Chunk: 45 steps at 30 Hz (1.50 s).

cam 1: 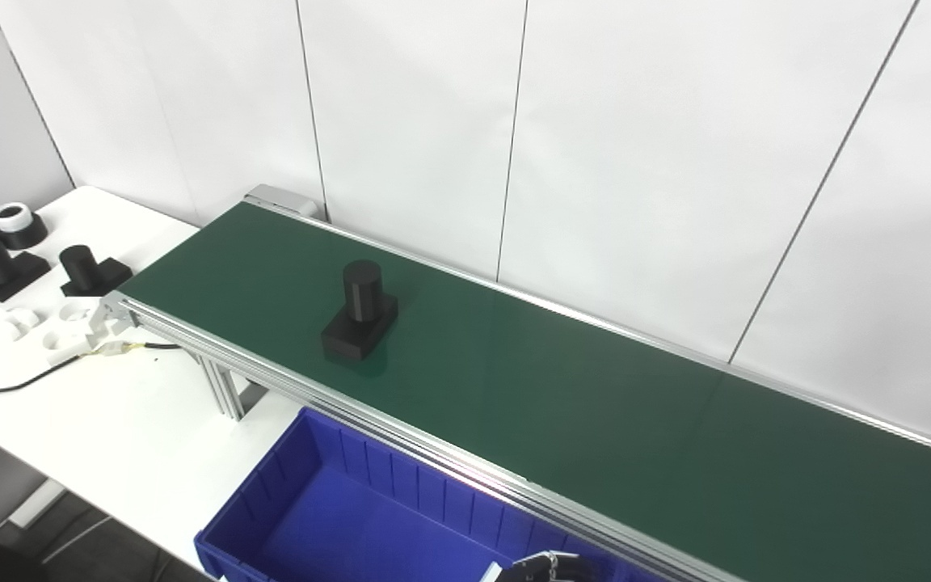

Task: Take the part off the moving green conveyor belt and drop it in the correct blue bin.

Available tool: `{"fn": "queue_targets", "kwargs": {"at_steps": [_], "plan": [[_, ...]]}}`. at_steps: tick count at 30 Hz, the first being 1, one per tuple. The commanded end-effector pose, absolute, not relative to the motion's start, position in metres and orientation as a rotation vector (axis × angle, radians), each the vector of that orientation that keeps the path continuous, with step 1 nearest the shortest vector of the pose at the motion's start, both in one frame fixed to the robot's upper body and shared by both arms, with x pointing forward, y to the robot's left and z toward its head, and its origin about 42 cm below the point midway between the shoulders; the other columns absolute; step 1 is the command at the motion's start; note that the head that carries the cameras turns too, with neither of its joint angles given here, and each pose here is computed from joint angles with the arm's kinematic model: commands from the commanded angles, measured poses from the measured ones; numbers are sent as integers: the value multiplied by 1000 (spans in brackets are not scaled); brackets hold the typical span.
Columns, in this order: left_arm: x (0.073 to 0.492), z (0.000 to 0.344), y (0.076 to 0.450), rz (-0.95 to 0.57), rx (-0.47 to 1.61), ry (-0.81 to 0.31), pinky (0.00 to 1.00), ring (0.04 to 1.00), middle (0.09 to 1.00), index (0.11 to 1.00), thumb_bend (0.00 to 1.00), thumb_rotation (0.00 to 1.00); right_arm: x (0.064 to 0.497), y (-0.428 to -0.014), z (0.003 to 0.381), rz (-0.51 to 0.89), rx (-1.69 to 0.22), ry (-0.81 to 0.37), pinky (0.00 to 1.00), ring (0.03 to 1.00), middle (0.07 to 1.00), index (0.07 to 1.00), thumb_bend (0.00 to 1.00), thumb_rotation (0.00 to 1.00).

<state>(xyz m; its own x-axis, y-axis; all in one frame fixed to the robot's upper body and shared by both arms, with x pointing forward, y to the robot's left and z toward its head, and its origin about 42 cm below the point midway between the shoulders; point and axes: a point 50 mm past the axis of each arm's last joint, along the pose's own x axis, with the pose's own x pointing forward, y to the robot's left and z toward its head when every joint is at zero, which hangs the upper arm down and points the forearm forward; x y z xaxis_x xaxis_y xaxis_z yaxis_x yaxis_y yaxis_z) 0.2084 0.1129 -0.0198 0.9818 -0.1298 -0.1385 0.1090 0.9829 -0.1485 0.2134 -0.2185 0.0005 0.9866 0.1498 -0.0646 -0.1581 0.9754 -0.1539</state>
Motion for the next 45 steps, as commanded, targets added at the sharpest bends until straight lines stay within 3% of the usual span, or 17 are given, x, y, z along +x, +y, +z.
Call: {"fn": "queue_targets", "kwargs": {"at_steps": [1,31,37,45], "plan": [[213,-8,94,-134,-172,90,702,693,718,691,666,0,218,-221,13,162,-156,-36,654,753,813,833,579,19],[214,-1,96,-113,-195,62,670,676,699,676,637,0,219,-218,15,166,-151,-47,634,743,809,827,593,69],[211,-1,99,-109,-176,58,698,689,701,686,570,0,217,-216,17,159,-104,-49,627,730,798,812,608,55],[210,-2,99,-123,-183,62,716,709,718,702,555,0,217,-218,18,140,-125,-56,617,729,799,810,619,64]]}}
